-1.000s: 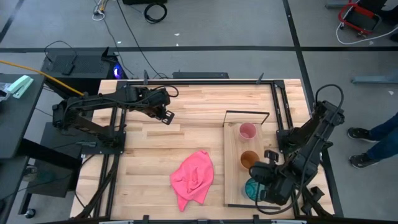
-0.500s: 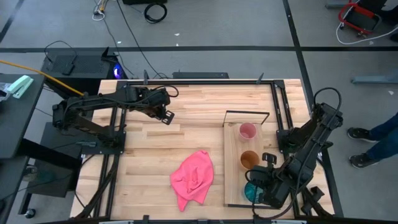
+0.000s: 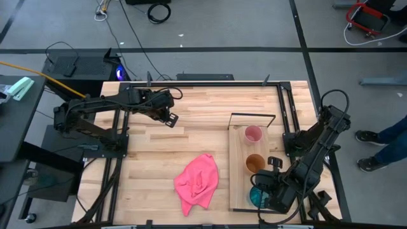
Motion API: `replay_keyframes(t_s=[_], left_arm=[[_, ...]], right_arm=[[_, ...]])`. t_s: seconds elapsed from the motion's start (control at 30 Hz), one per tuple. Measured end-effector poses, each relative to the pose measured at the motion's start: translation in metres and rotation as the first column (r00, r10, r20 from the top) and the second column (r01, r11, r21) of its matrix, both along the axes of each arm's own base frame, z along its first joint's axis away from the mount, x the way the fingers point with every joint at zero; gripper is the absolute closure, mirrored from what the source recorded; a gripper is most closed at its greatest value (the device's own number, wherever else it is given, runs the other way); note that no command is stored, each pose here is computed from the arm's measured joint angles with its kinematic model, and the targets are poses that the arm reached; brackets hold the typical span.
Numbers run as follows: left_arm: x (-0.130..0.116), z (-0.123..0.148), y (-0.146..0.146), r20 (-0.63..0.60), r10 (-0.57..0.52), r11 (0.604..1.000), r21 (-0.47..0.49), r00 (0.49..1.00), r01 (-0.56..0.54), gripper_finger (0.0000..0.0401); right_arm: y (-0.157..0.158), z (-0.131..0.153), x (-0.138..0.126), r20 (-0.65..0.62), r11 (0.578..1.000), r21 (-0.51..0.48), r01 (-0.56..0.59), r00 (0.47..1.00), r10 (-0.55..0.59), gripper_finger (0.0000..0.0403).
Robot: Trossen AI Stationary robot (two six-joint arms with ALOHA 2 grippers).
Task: Stack small to large cups/mugs on shelf
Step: Put the blue cup on the shelf
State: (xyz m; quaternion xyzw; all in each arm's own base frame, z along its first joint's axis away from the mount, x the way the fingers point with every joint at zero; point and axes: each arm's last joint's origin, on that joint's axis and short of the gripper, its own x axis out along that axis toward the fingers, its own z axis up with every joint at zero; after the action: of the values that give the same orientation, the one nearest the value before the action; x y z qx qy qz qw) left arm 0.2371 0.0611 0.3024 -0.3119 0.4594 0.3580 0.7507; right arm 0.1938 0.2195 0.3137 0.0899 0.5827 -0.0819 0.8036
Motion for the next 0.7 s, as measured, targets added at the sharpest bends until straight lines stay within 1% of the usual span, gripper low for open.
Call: replay_keyframes(t_s=[0.23, 0.53, 0.7], left_arm=[[0.0, 0.0, 0.0001, 0.0, 0.0, 1.0, 0.0, 1.0, 0.0, 0.0371], [0.0, 0.0, 0.0, 0.0, 0.0, 1.0, 0.0, 1.0, 0.0, 0.0361], [0.0, 0.0, 0.0001, 0.0, 0.0, 1.0, 0.0, 1.0, 0.0, 0.0365]], right_arm=[[-0.0002, 0.0001, 0.0002, 0.007, 1.0, -0.005, 0.006, 1.0, -0.006, 0.0353], [0.0, 0.0002, 0.0007, 0.017, 1.0, -0.006, 0.008, 1.0, -0.008, 0.0348], [0.0006, 0.0006, 0.0019, 0.037, 1.0, -0.005, 0.011, 0.999, -0.011, 0.0348]])
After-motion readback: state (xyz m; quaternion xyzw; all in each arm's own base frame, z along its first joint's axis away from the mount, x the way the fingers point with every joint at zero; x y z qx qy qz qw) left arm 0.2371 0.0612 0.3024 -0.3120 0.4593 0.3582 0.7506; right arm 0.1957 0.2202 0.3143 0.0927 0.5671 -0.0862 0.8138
